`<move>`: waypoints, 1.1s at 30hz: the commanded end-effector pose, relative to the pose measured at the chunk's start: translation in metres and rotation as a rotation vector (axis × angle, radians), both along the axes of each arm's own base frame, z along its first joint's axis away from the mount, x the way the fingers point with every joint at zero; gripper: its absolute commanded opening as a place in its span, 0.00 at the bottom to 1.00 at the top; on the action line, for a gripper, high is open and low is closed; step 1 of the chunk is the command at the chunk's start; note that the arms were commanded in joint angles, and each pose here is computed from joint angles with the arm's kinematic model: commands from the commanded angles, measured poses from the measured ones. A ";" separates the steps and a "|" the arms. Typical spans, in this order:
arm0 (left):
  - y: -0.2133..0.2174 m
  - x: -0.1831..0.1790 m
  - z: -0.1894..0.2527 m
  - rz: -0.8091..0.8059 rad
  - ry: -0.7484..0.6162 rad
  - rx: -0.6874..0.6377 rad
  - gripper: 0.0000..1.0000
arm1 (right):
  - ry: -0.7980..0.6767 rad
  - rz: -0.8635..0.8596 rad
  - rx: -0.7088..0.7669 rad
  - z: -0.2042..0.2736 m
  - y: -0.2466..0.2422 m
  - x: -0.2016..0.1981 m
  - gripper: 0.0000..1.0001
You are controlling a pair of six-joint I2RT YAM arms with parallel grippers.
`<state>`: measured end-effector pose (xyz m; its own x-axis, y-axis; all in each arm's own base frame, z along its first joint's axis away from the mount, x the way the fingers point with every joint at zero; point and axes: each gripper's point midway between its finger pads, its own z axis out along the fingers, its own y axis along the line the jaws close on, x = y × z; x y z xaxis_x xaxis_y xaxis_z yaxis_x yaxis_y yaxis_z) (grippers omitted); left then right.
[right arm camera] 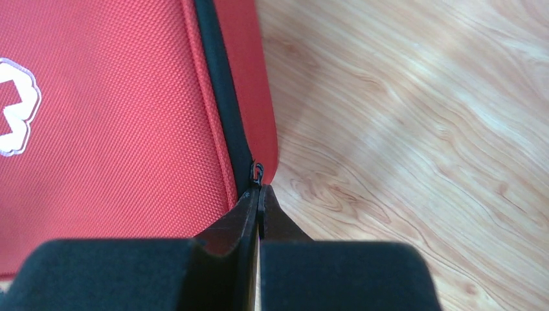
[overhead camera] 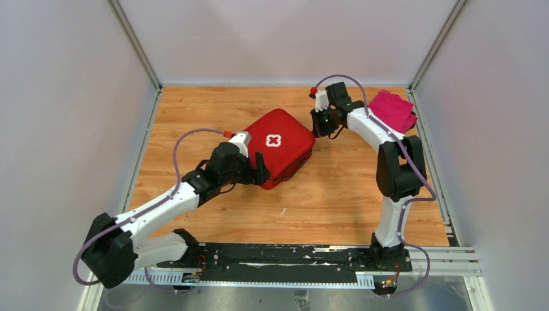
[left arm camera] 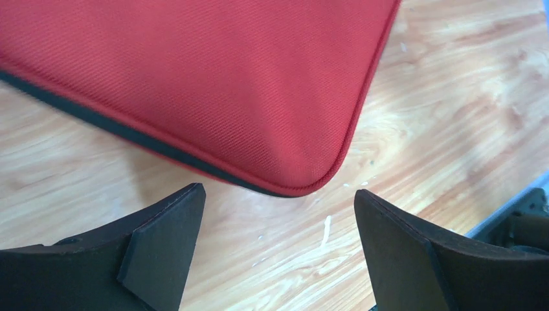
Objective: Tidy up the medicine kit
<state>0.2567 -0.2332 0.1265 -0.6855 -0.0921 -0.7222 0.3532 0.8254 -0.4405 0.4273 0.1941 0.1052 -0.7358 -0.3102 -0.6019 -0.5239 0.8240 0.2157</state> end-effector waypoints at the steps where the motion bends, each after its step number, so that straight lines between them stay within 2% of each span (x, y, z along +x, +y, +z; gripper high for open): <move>1: 0.046 0.002 0.026 0.125 -0.070 0.169 0.91 | 0.065 0.130 0.014 -0.008 0.014 -0.021 0.00; 5: 0.048 0.015 0.069 0.086 -0.193 0.228 0.91 | 0.075 0.140 0.015 -0.010 0.014 -0.024 0.00; 10: 0.008 0.022 0.091 -0.167 -0.338 0.313 0.91 | 0.086 0.142 0.030 -0.010 0.016 -0.027 0.00; 16: -0.052 0.010 0.068 -0.459 -0.463 0.450 0.92 | 0.100 0.129 0.044 -0.009 0.017 -0.030 0.00; 19: -0.066 0.009 0.044 -0.517 -0.464 0.565 0.91 | 0.107 0.125 0.047 -0.009 0.017 -0.032 0.00; 21: -0.068 0.013 0.031 -0.520 -0.476 0.657 0.91 | 0.117 0.120 0.052 -0.011 0.017 -0.035 0.00; 24: -0.071 0.018 0.021 -0.521 -0.485 0.707 0.90 | 0.129 0.121 0.061 -0.013 0.017 -0.039 0.00; 33: -0.054 0.040 -0.010 -0.408 -0.441 0.871 0.72 | 0.134 0.082 0.034 -0.021 0.008 -0.047 0.00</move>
<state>0.2774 -0.2908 0.1133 -0.1945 0.7471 -0.6357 0.7387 0.5379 0.4062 0.4057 0.2067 0.0995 -0.7284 -0.3497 -0.5892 -0.5933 0.7521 0.2870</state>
